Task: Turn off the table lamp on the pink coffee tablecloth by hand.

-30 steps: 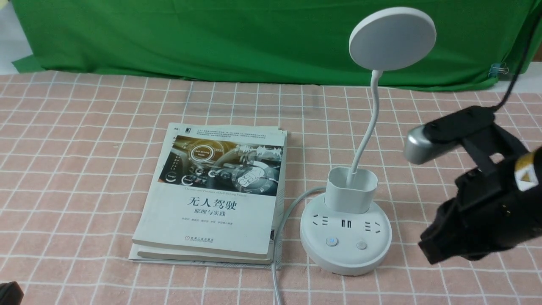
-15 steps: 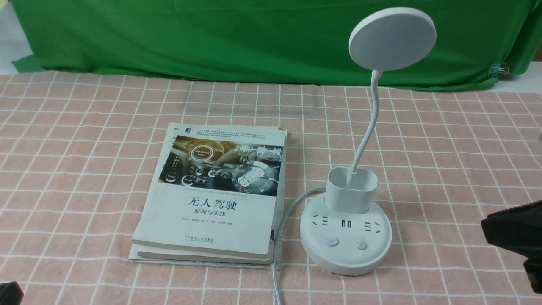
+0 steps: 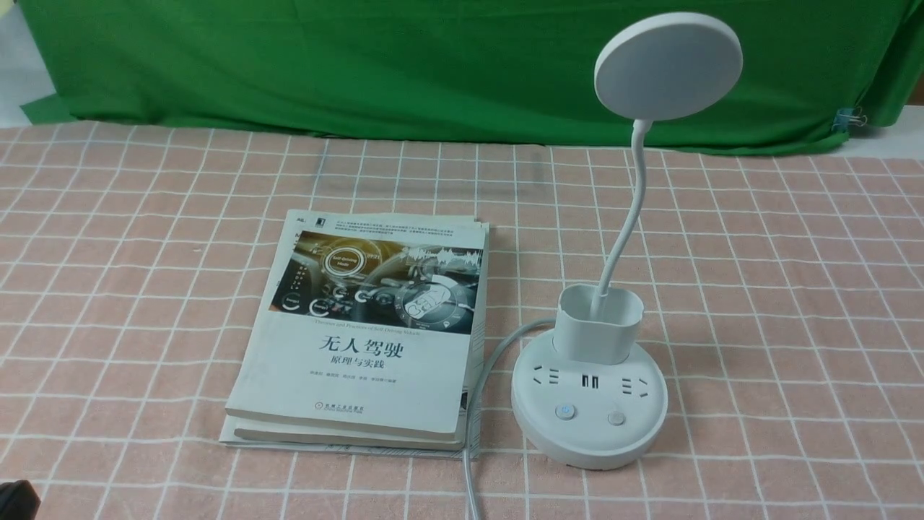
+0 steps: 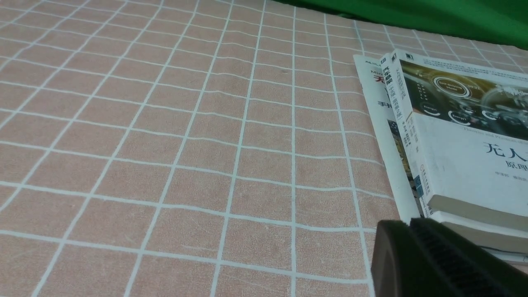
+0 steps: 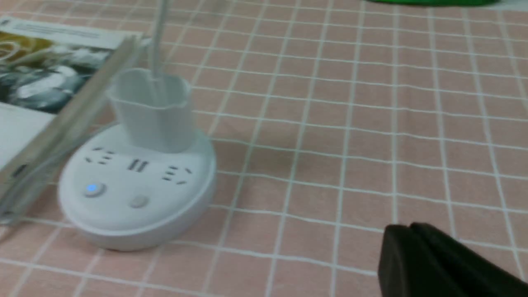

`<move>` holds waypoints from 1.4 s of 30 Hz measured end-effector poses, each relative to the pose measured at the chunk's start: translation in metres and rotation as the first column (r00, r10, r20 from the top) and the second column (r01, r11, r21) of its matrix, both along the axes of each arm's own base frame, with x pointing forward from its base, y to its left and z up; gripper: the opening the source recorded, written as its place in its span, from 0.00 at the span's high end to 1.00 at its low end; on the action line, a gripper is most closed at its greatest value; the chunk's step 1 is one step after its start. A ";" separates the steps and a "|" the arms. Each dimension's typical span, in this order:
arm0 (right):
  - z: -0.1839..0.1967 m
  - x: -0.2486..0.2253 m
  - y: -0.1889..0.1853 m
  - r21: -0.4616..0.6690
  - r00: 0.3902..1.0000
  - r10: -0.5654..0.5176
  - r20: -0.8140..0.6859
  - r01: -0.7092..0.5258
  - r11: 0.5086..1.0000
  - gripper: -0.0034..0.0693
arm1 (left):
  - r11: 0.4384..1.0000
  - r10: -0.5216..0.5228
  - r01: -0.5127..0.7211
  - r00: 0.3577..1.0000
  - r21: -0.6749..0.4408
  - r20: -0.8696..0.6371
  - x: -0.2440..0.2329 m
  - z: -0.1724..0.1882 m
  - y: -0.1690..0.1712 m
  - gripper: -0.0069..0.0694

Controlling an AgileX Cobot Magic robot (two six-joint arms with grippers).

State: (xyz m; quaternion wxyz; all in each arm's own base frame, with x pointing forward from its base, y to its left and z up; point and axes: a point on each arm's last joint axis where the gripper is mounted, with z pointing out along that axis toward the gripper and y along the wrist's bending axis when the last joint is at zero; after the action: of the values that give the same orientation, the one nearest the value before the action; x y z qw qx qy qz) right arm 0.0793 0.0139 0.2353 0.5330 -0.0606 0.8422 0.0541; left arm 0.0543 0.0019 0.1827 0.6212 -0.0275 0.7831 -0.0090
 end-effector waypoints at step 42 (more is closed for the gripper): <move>-0.060 -0.027 -0.009 -0.049 0.989 -0.061 0.134 0.068 0.996 0.84 | 1.000 0.000 0.000 1.000 0.000 0.000 0.000 0.000 0.000 0.90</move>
State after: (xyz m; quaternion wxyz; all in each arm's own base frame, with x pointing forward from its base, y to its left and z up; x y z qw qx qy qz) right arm 0.0520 0.0053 0.1758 0.5874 -0.0510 0.8076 0.0099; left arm 0.0544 0.0019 0.1828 0.6213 -0.0275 0.7830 -0.0090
